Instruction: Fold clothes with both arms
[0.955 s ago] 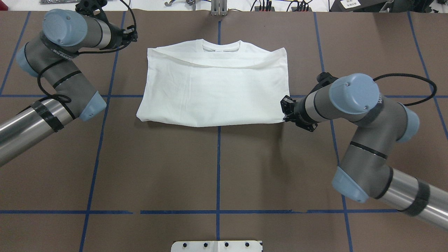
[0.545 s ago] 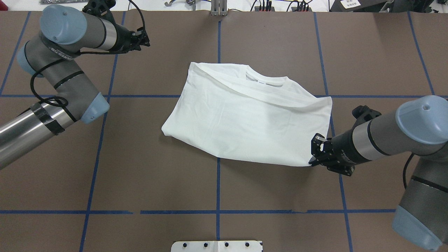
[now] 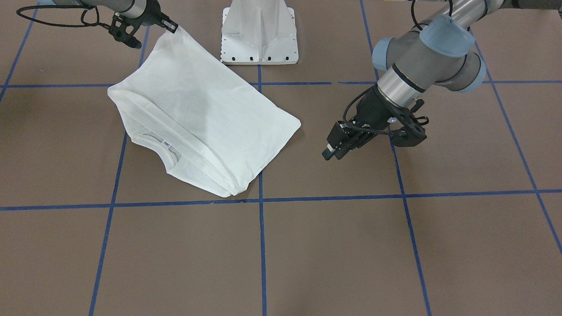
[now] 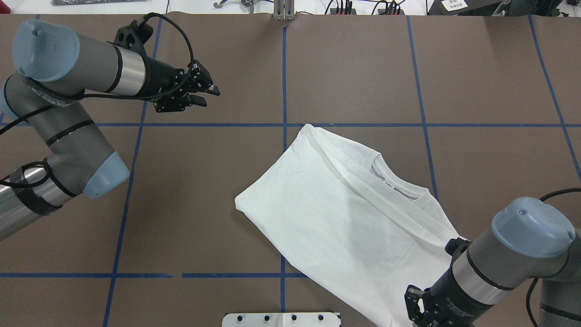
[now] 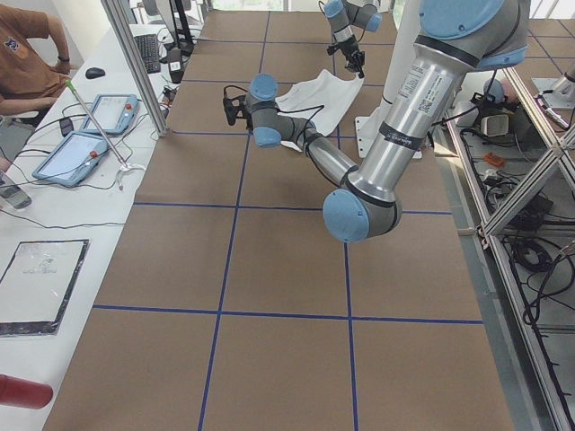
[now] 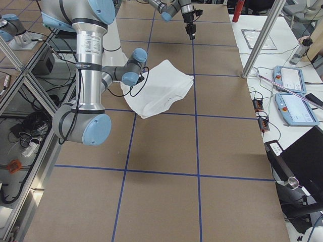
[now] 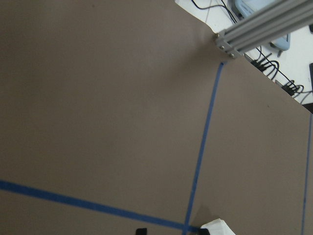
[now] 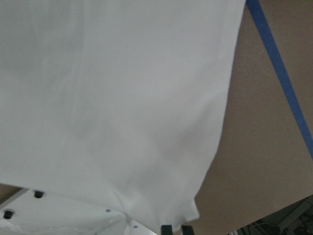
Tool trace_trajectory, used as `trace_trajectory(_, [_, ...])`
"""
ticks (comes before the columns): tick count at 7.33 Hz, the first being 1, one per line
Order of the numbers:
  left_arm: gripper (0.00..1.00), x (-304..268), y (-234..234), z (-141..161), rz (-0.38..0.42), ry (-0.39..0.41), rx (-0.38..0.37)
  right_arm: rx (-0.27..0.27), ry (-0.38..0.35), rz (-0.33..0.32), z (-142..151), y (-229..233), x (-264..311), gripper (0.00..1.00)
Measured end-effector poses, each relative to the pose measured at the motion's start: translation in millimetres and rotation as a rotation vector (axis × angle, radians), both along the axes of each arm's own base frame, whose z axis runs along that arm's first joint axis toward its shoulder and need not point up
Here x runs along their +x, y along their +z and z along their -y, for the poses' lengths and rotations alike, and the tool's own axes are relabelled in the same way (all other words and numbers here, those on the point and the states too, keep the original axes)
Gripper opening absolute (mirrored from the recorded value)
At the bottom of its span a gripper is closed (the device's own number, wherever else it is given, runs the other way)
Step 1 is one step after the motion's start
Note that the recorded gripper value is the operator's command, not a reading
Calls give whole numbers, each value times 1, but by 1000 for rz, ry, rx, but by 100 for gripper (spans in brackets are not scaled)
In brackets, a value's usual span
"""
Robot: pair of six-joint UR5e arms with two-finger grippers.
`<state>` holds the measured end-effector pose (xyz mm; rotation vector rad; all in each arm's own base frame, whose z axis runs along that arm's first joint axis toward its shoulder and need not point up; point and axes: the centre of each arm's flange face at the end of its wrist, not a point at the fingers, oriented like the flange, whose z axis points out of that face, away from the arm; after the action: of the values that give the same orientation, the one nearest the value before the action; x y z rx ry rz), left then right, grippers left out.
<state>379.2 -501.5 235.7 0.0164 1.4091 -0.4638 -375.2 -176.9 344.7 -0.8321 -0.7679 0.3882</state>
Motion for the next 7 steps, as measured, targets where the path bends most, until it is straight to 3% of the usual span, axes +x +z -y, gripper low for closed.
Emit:
trace_trajectory(1, [65, 12, -8, -29, -39, 35, -52, -8, 1, -18, -1, 7, 6, 100])
trace_trajectory(2, [70, 27, -10, -55, -63, 70, -115, -8, 75, -15, 26, 6, 21, 100])
trace_trajectory(3, [76, 45, -4, -78, -67, 98, -179, 6, 207, 0, 75, 2, 42, 100])
trace_trajectory(4, [76, 67, 7, -100, -45, 106, -240, 47, 361, 15, 140, -1, 62, 100])
trace_trajectory(5, [76, 94, 16, -123, 0, 103, -290, 134, 496, 20, 206, -1, 82, 100])
trace_trajectory(7, [75, 136, 22, -156, 76, 112, -330, 388, 654, -28, 288, -3, 99, 100])
